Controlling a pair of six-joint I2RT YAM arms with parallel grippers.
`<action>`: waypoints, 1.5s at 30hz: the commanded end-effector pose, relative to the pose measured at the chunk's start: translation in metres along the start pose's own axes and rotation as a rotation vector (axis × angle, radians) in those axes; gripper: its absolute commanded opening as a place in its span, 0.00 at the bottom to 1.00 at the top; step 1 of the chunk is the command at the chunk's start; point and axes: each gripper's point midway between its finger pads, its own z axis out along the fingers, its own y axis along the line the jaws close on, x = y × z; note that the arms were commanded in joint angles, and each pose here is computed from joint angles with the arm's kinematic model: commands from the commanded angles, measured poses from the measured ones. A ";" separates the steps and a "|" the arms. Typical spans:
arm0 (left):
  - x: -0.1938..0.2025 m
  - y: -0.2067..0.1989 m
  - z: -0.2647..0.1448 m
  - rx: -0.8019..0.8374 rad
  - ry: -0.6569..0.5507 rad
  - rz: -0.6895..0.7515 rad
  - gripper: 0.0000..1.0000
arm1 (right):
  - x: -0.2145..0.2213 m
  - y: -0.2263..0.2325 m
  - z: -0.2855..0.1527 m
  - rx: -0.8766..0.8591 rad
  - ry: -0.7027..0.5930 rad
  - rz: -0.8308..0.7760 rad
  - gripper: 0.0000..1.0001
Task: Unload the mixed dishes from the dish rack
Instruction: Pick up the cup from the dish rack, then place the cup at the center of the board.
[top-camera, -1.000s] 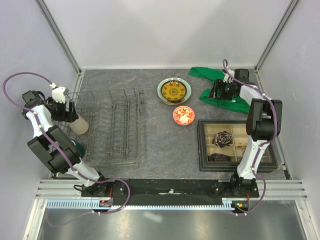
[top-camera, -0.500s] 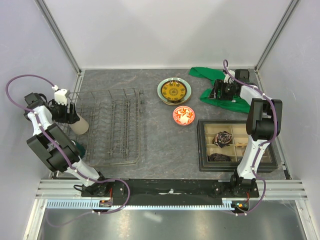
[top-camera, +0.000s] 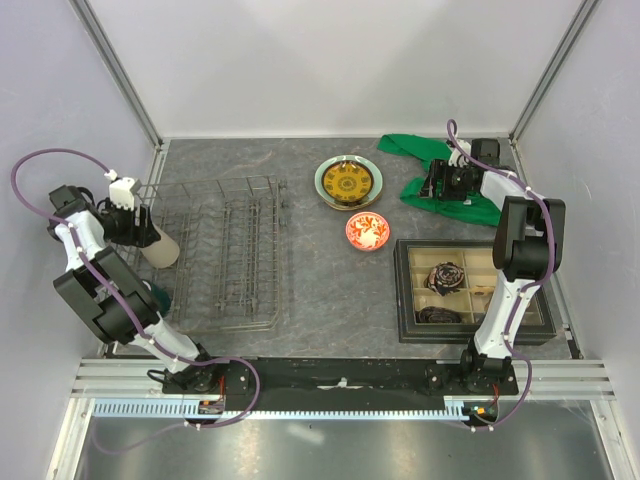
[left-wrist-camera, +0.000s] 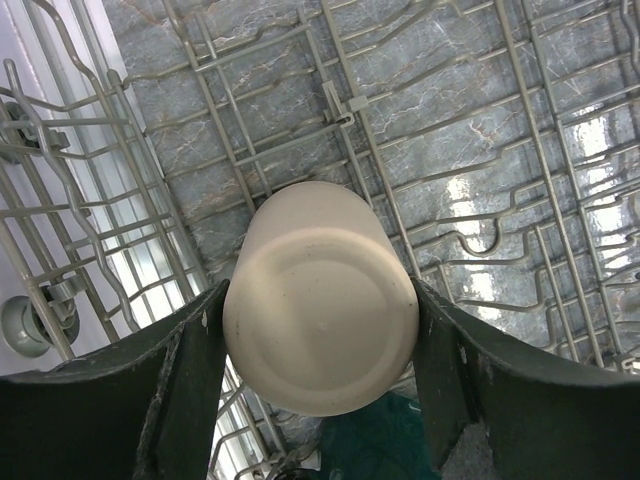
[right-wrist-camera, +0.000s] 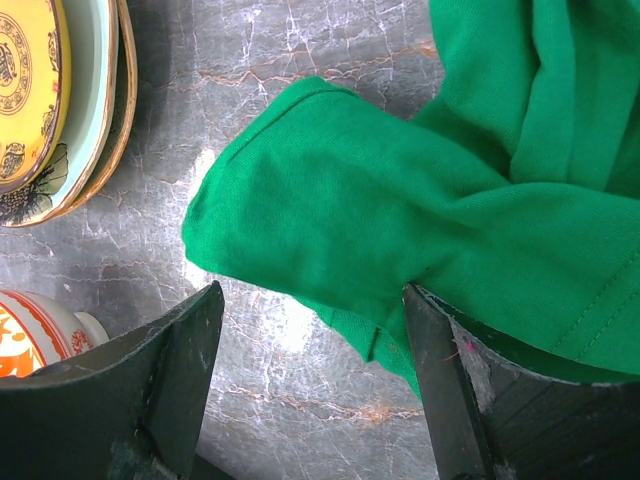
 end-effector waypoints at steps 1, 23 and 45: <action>-0.031 -0.012 -0.024 0.014 -0.073 0.049 0.31 | -0.014 -0.006 -0.002 0.012 -0.030 -0.030 0.80; -0.137 -0.078 -0.121 0.122 -0.385 0.104 0.01 | -0.046 0.025 -0.035 -0.050 -0.123 -0.090 0.81; -0.179 -0.217 -0.170 0.909 -0.687 -0.098 0.01 | -0.051 0.310 -0.130 -0.687 -0.404 -0.506 0.76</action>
